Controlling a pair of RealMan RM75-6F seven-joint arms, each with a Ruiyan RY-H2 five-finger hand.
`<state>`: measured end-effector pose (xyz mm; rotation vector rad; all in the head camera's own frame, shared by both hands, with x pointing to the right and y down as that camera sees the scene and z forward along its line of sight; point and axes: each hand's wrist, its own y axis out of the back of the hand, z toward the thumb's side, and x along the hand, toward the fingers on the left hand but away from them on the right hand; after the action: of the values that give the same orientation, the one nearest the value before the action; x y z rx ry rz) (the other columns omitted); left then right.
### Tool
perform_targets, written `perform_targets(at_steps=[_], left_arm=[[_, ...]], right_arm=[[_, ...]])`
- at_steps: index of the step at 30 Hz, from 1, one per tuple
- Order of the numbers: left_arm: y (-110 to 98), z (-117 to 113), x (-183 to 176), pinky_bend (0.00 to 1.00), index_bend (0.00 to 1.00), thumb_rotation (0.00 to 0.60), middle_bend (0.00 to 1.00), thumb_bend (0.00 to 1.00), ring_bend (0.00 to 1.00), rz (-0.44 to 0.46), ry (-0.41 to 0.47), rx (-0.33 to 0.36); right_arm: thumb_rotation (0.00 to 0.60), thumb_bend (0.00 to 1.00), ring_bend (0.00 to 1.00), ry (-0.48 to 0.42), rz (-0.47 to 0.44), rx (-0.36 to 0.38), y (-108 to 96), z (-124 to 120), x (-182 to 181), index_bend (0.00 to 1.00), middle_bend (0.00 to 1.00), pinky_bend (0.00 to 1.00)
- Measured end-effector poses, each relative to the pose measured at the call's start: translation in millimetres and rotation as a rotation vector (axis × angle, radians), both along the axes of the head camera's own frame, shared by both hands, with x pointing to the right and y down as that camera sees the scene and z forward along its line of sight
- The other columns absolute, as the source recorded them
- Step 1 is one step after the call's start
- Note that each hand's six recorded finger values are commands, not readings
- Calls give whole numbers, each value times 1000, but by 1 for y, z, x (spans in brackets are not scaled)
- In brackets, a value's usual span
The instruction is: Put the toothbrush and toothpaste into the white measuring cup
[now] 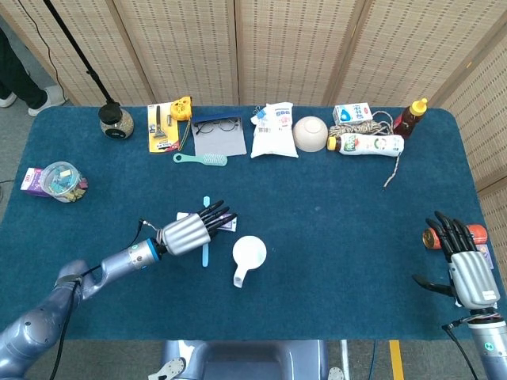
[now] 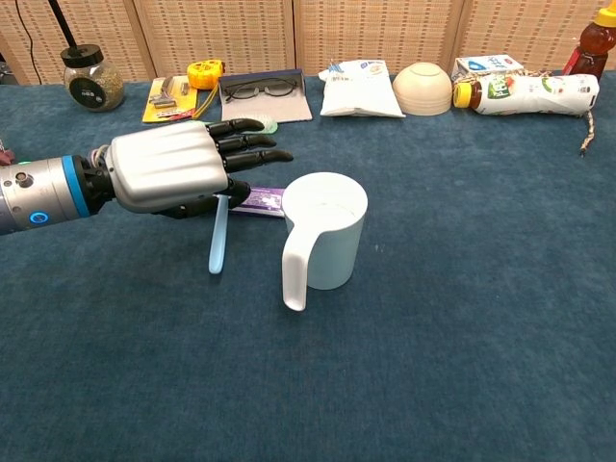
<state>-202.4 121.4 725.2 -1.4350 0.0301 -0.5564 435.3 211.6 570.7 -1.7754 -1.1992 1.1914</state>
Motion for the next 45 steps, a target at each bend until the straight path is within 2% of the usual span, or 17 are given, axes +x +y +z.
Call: perform_targets(at_steps=[5,16,19,24,29,37,45], left_arm=[[-8,-11,-3,0,690,600,0,525,0,-30,41,8],[-40,-67,-12,0,690,600,0,525,0,-201,281,-37],[-48,-84,-16,0,690,600,0,525,0,-260,346,-73],[-54,-112,-20,0,690,600,0,525,0,-364,472,-199],[-57,-131,-25,0,690,600,0,524,0,-442,566,-329],[-47,-134,-17,0,690,600,0,525,0,-499,631,-540],[-24,-140,7,0,690,600,0,525,0,-499,686,-772]], right_arm=[[600,0,0,-1,-2,0,0,0,-1,0,0,0],[600,0,0,3,-14,-12,3,3,-4,0,0,0],[600,0,0,5,-19,-15,3,4,-6,0,0,0],[600,0,0,7,-24,-25,5,7,-8,0,0,0],[600,0,0,12,-31,-31,6,9,-10,0,0,0],[600,0,0,18,-32,-37,7,11,-11,0,0,0],[600,0,0,20,-30,-42,6,12,-9,0,0,0]])
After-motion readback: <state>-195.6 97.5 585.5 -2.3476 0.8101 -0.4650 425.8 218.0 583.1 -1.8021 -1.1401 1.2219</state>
